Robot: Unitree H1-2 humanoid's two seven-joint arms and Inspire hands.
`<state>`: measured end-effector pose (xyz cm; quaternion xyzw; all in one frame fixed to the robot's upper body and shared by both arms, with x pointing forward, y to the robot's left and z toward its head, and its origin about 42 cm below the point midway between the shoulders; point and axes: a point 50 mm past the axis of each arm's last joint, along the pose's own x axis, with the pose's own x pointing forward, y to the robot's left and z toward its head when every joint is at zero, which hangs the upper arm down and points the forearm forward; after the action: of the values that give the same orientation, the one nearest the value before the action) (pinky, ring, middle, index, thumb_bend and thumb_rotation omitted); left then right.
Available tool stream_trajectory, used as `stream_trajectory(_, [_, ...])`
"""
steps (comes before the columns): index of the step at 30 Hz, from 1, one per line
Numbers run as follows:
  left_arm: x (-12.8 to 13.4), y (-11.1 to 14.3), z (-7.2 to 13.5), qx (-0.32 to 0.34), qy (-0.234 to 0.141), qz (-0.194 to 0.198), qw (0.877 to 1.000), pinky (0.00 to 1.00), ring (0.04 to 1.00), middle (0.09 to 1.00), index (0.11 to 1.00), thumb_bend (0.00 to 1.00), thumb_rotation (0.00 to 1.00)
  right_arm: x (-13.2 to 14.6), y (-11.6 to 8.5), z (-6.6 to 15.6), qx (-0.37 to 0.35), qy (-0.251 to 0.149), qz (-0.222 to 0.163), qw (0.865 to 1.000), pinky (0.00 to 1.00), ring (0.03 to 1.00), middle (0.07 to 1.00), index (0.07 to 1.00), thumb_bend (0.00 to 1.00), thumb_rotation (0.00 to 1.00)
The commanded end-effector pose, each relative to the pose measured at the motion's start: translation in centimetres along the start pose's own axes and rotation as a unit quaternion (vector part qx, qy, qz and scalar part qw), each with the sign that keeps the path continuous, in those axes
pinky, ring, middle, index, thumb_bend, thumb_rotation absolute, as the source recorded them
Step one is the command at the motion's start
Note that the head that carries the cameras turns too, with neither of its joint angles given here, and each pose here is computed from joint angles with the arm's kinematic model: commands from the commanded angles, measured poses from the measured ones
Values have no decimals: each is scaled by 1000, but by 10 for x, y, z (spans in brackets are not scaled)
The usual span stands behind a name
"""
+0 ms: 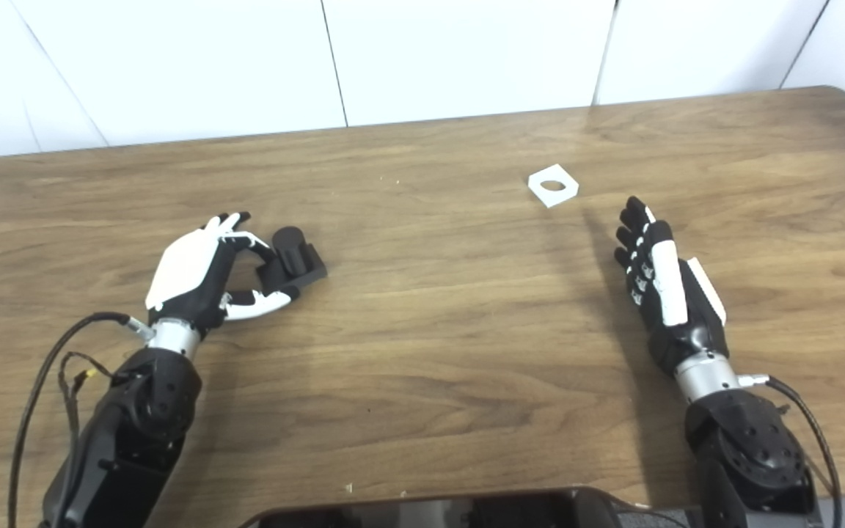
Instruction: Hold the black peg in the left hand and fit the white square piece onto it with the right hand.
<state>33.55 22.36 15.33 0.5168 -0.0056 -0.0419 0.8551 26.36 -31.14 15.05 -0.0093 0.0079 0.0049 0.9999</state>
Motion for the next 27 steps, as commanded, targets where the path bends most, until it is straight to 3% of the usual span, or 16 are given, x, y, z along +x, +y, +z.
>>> stream_trajectory(1, [-3, 8, 17, 5, -45, 15, 999, 1000, 1000, 958, 555, 557, 321, 6, 1, 19, -9, -36, 8, 999, 1000, 1000, 1000, 1000, 636, 1000])
stream_trajectory(12, [-32, -10, 40, -17, -87, -23, 996, 1000, 1000, 939, 555, 562, 270, 7, 3, 19, -10, -34, 10, 999, 1000, 1000, 1000, 1000, 622, 1000])
stream_trajectory(27, [-57, -35, 61, -19, -128, -56, 990, 1000, 1000, 951, 545, 550, 294, 8, 4, 20, -27, -34, 19, 999, 1000, 1000, 1000, 1000, 620, 1000])
